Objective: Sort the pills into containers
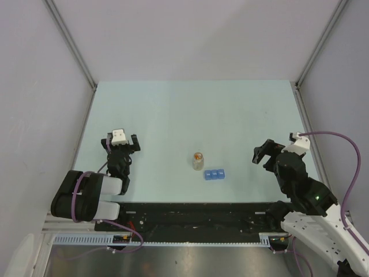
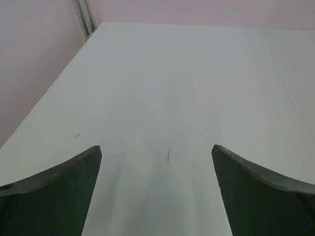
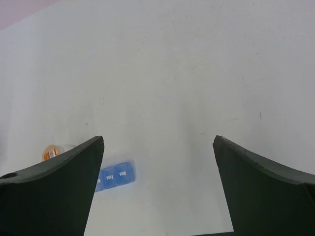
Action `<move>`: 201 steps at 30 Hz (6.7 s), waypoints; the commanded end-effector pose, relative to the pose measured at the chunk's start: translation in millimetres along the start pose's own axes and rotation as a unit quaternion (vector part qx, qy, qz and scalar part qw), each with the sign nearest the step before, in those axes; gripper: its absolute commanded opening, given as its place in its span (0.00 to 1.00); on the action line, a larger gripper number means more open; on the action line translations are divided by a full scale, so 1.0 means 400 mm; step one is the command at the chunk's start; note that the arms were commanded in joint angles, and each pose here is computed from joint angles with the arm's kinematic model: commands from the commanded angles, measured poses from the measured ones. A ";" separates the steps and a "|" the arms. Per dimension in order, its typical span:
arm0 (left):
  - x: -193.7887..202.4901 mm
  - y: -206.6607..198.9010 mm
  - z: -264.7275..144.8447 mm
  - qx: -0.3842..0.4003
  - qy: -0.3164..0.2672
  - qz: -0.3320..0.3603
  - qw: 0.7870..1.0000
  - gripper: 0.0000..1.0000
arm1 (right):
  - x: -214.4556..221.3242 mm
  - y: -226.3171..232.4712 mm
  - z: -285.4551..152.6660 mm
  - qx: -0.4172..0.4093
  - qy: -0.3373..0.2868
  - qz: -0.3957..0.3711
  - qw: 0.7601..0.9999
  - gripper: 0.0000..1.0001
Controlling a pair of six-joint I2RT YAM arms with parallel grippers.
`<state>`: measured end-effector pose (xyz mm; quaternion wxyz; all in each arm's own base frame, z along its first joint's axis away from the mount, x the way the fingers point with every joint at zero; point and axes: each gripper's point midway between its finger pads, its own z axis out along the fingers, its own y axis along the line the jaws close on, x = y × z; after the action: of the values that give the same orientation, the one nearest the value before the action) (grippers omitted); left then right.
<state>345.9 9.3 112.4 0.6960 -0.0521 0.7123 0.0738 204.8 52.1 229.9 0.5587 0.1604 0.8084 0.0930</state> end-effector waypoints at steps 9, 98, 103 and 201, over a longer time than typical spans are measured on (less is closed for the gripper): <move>-0.055 0.000 0.021 0.003 -0.031 -0.010 0.999 1.00 | 0.039 0.091 -0.012 -0.093 0.053 -0.005 0.994 1.00; -0.261 -0.188 -0.248 0.167 0.132 -0.192 0.958 1.00 | 0.565 0.245 0.237 0.205 0.311 0.367 0.853 0.74; -0.259 -0.186 -0.249 0.165 0.135 -0.191 0.958 1.00 | 0.574 0.249 0.237 0.199 0.318 0.355 0.856 0.52; -0.285 -0.263 -0.310 0.266 0.170 -0.181 0.931 1.00 | 0.462 0.212 0.140 0.046 0.264 0.250 0.931 0.90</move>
<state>247.1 -113.7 207.6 0.5411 -0.0139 0.8066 -0.2376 205.8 201.7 85.5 0.2676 0.3262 0.8740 0.2411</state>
